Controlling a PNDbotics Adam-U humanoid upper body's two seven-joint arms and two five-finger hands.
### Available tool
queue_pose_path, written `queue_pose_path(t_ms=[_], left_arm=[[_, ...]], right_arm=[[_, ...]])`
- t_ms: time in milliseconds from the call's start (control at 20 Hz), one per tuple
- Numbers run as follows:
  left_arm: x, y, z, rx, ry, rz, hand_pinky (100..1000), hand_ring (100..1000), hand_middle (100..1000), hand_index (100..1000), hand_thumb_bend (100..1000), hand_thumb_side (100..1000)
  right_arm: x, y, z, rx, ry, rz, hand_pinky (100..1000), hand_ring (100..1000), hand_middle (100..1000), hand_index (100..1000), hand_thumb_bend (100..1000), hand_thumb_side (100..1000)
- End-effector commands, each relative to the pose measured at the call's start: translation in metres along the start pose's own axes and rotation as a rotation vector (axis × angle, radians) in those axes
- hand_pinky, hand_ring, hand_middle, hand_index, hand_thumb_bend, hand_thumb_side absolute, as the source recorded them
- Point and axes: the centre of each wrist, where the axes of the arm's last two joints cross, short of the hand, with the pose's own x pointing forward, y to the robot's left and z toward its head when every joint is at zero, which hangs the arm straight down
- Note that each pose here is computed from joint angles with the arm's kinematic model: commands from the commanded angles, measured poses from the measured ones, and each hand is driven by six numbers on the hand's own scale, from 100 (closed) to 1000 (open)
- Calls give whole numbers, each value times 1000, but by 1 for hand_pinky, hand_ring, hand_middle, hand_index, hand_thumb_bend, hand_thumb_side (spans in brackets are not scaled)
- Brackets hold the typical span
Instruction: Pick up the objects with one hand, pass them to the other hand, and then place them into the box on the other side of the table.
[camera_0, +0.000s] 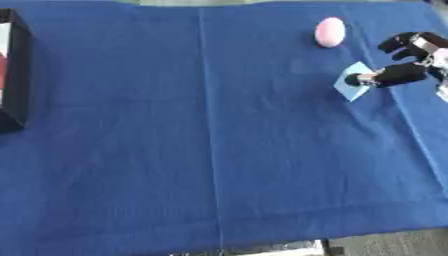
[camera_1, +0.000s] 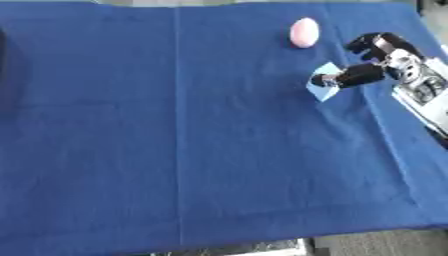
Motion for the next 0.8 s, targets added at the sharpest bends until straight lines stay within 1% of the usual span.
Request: queue_pose_path(t_ms=[50, 150, 200, 300, 450, 800], left_arm=[[8, 8, -4, 19, -30, -13, 828, 752, 716, 729, 100, 711], [9, 8, -4, 19, -31, -12, 828, 752, 716, 729, 100, 712], [9, 8, -4, 19, -31, -12, 828, 752, 716, 729, 100, 713], [9, 8, -4, 19, -32, -11, 829, 752, 716, 729, 100, 715], [9, 7, -4, 17, -32, -11, 829, 752, 716, 729, 100, 719], [9, 7, -4, 18, -30, -10, 829, 752, 716, 729, 100, 723]], right_arm=[[1, -9, -2, -20, -4, -6, 755, 881, 829, 823, 675, 311], [-2, -8, -4, -19, 5, -14, 755, 881, 828, 821, 661, 310], [-3, -8, -5, -20, 10, -17, 755, 880, 827, 820, 682, 310], [-5, -9, -6, -27, 19, -19, 755, 879, 826, 817, 695, 301], [-10, -10, -10, -56, 41, -21, 756, 879, 825, 818, 695, 296], [-17, -10, -14, -83, 61, -6, 763, 883, 830, 848, 704, 298]])
